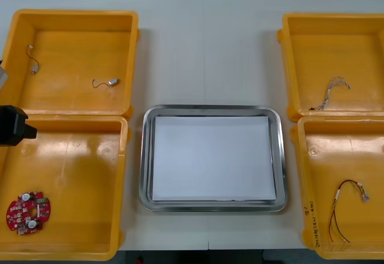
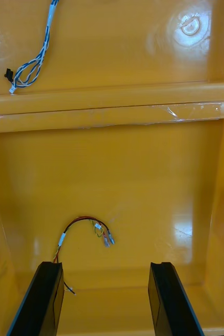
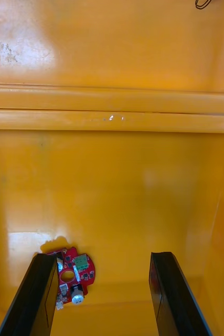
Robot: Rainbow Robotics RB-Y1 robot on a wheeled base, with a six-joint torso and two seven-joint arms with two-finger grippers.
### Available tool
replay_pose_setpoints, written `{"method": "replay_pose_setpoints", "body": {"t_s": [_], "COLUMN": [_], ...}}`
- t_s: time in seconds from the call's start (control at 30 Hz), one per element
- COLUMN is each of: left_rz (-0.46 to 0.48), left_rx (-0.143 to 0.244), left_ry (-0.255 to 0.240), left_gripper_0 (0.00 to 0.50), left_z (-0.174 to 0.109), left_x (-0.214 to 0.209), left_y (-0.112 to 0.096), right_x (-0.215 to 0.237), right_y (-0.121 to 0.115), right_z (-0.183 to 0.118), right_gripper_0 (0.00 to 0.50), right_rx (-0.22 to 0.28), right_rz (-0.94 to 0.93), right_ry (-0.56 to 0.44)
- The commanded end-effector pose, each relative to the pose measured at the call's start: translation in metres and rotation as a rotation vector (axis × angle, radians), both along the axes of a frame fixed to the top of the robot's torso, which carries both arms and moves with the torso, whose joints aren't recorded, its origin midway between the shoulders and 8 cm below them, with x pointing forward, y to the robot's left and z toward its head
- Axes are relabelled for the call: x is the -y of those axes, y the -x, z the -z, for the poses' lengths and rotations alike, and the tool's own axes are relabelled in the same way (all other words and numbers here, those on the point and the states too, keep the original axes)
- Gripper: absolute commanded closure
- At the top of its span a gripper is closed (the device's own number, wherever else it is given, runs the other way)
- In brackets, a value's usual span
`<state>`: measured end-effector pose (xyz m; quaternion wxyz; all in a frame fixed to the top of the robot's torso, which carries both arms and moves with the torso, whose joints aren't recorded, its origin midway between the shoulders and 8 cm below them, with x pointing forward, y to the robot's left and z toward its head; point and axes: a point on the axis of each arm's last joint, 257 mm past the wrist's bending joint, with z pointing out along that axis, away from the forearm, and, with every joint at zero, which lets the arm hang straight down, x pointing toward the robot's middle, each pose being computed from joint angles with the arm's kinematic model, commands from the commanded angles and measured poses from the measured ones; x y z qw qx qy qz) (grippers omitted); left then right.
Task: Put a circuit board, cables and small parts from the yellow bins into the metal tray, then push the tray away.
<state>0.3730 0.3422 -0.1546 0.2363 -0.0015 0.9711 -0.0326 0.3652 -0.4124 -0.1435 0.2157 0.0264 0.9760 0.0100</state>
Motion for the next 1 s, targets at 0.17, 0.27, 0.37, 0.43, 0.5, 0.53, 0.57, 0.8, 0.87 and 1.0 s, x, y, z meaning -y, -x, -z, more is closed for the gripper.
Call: {"method": "replay_pose_setpoints", "body": {"t_s": [0.17, 0.27, 0.37, 0.43, 0.5, 0.53, 0.57, 0.8, 0.87, 1.0], "left_rz": [0.098, 0.098, 0.098, 0.098, 0.098, 0.098, 0.098, 0.098, 0.098, 0.098], "left_rx": [-0.001, -0.001, -0.001, -0.001, -0.001, -0.001, -0.001, -0.001, -0.001, -0.001], "left_ry": [-0.095, -0.095, -0.095, -0.095, -0.095, -0.095, -0.095, -0.095, -0.095, -0.095], "left_gripper_0": [0.0, 0.0, 0.0, 0.0, 0.0, 0.0, 0.0, 0.0, 0.0, 0.0], "left_z": [-0.0021, -0.0021, -0.0021, -0.0021, -0.0021, -0.0021, -0.0021, -0.0021, -0.0021, -0.0021], "left_x": [-0.0058, -0.0058, -0.0058, -0.0058, -0.0058, -0.0058, -0.0058, -0.0058, -0.0058, -0.0058], "left_y": [0.0069, 0.0069, 0.0069, 0.0069, 0.0069, 0.0069, 0.0069, 0.0069, 0.0069, 0.0069], "right_x": [0.0178, 0.0178, 0.0178, 0.0178, 0.0178, 0.0178, 0.0178, 0.0178, 0.0178, 0.0178], "right_y": [0.0031, 0.0031, 0.0031, 0.0031, 0.0031, 0.0031, 0.0031, 0.0031, 0.0031, 0.0031], "right_z": [-0.0154, -0.0154, -0.0154, -0.0154, -0.0154, -0.0154, -0.0154, -0.0154, -0.0154, -0.0154], "right_gripper_0": [0.033, 0.032, 0.033, 0.033, 0.033, 0.032, 0.033, 0.035, 0.033, 0.033], "right_rx": [0.019, 0.019, 0.019, 0.019, 0.019, 0.019, 0.019, 0.019, 0.019, 0.019], "right_rz": [0.062, 0.062, 0.062, 0.062, 0.062, 0.062, 0.062, 0.062, 0.062, 0.062], "right_ry": [0.024, 0.024, 0.024, 0.024, 0.024, 0.024, 0.024, 0.024, 0.024, 0.024]}}
